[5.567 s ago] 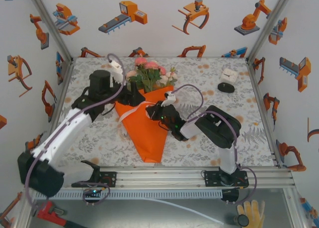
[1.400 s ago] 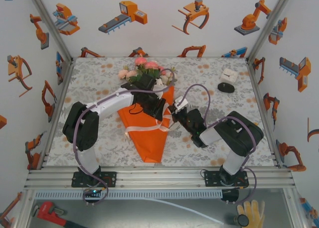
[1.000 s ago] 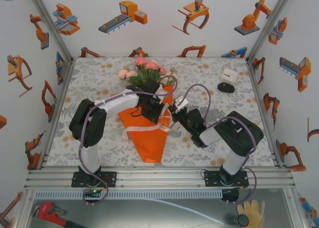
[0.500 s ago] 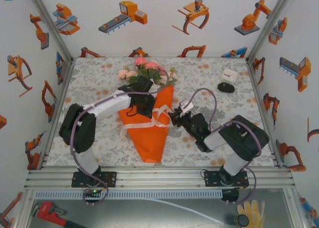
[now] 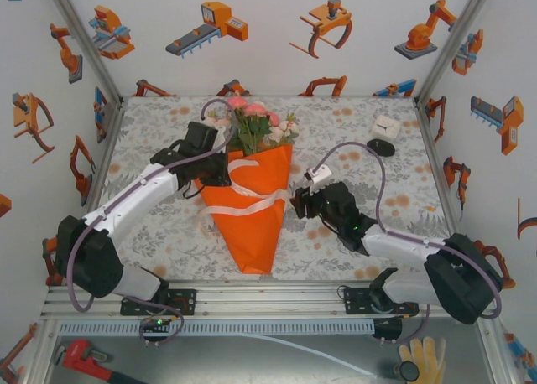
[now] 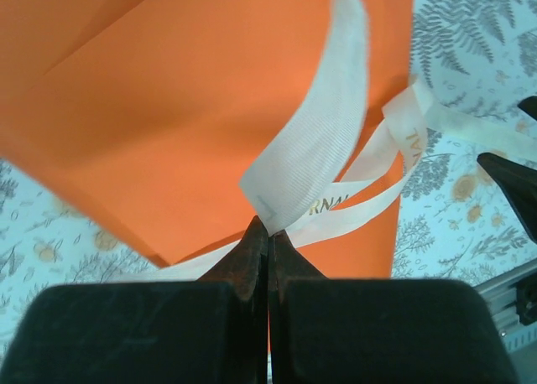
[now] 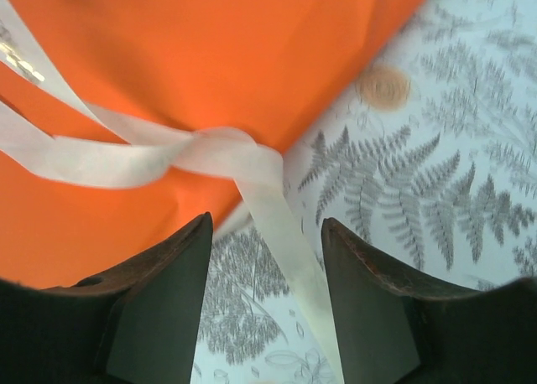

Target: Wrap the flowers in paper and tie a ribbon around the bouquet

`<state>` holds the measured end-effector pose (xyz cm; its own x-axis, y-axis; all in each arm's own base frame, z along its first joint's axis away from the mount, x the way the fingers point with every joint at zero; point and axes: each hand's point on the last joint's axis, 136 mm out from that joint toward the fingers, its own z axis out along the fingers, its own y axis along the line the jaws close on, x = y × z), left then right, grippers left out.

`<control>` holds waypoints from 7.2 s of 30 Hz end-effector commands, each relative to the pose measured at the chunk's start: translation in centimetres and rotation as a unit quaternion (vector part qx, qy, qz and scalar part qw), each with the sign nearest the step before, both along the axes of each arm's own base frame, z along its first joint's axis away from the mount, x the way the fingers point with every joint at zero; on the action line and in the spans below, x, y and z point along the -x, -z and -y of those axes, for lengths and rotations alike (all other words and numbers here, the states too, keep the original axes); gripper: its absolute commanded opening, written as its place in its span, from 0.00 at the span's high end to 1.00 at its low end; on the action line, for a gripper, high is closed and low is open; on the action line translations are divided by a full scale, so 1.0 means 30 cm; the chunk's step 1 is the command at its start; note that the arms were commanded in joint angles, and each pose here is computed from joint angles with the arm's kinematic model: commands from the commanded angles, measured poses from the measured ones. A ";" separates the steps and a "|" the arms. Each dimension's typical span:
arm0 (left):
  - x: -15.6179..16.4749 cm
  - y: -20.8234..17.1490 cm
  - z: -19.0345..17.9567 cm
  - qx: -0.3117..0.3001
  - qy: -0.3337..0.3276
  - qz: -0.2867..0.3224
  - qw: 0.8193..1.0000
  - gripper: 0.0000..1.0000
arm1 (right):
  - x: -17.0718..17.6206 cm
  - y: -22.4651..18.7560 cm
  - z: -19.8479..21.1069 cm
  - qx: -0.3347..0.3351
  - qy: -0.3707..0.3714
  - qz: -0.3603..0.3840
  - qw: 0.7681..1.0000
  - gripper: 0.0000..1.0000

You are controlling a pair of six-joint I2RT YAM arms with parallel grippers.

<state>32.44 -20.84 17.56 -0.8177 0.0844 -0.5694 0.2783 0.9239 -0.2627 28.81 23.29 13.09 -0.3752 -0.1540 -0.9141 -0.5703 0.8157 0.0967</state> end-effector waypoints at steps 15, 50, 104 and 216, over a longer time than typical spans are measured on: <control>0.117 -0.040 -0.419 0.002 -0.237 -0.012 0.971 1.00 | 0.058 0.219 -0.085 0.068 -0.086 -0.164 0.980 0.40; 0.091 -0.002 -0.411 0.028 -0.236 -0.032 0.971 1.00 | 0.324 0.116 -0.222 0.066 -0.299 -0.180 0.935 0.45; 0.188 0.300 -0.944 0.001 -0.562 -0.103 0.821 1.00 | -0.245 0.200 0.981 -0.037 0.584 -0.227 0.778 1.00; 0.223 0.391 0.060 -0.154 0.424 0.023 0.892 0.38 | 0.033 0.131 -0.189 0.191 -0.359 0.023 0.914 1.00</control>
<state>25.87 -21.75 5.40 -0.3896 0.8149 -0.4292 0.8990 0.4377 0.0150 27.45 28.69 8.50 -0.0154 -0.6728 -0.7397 -0.9679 0.1955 -0.1578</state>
